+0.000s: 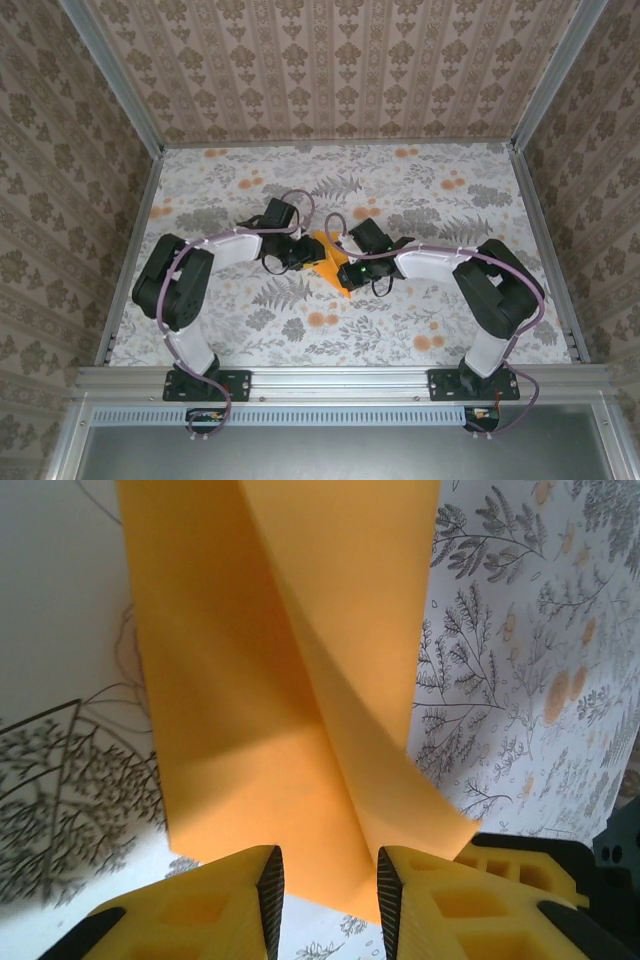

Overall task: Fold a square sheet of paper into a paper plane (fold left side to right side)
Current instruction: Fourth fold the wing at the center of the table.

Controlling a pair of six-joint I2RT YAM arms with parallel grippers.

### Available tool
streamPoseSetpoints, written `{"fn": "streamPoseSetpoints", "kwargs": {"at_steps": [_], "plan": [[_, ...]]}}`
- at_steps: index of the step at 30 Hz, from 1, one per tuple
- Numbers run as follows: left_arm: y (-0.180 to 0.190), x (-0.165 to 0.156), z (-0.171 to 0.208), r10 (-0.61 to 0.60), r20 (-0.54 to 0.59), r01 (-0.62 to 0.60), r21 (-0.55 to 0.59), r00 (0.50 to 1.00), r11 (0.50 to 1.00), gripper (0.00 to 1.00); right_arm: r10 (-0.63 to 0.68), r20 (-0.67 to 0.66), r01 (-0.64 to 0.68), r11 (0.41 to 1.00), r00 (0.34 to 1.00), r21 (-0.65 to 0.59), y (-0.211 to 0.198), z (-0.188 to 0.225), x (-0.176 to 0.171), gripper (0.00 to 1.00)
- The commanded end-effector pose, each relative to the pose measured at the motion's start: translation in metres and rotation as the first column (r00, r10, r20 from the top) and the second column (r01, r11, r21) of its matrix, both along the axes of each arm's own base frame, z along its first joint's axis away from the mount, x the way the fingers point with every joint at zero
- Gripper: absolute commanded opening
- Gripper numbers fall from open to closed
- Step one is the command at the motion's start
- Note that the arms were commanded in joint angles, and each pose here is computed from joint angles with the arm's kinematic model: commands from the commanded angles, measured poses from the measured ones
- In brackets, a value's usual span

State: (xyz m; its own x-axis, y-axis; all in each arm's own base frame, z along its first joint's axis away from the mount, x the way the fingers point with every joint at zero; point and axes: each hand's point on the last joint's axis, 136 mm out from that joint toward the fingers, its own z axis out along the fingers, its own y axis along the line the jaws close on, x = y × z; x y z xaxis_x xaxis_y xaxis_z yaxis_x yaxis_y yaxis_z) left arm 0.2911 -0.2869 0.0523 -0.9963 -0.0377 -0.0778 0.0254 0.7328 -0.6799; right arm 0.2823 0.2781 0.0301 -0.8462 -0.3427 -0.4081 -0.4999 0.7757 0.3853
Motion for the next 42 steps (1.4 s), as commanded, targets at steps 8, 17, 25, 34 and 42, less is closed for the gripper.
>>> {"fn": "streamPoseSetpoints", "kwargs": {"at_steps": [8,17,25,34,42], "plan": [[-0.017,0.012,-0.002,-0.018,0.001,0.018,-0.025,1.0,1.0,0.33,-0.008,-0.069,0.01,0.999,0.998,0.034,0.003,-0.006,-0.001,0.06],[-0.019,0.014,-0.012,-0.022,-0.016,0.021,-0.011,1.0,1.0,0.35,-0.01,-0.092,0.014,0.999,0.996,0.047,0.003,-0.009,-0.001,0.09],[-0.014,0.012,-0.025,-0.012,-0.044,0.013,0.027,0.999,1.0,0.36,-0.011,-0.096,0.017,0.998,0.995,0.057,0.003,-0.007,0.0,0.11],[-0.008,0.007,-0.04,0.001,-0.076,0.004,0.068,0.997,0.998,0.37,-0.021,-0.09,0.032,0.992,0.996,0.124,0.005,0.009,0.005,0.23],[-0.006,0.006,-0.037,0.0,-0.067,0.005,0.075,0.998,0.997,0.37,-0.048,-0.125,0.083,0.954,0.991,0.289,0.006,0.035,0.025,0.36]]}}
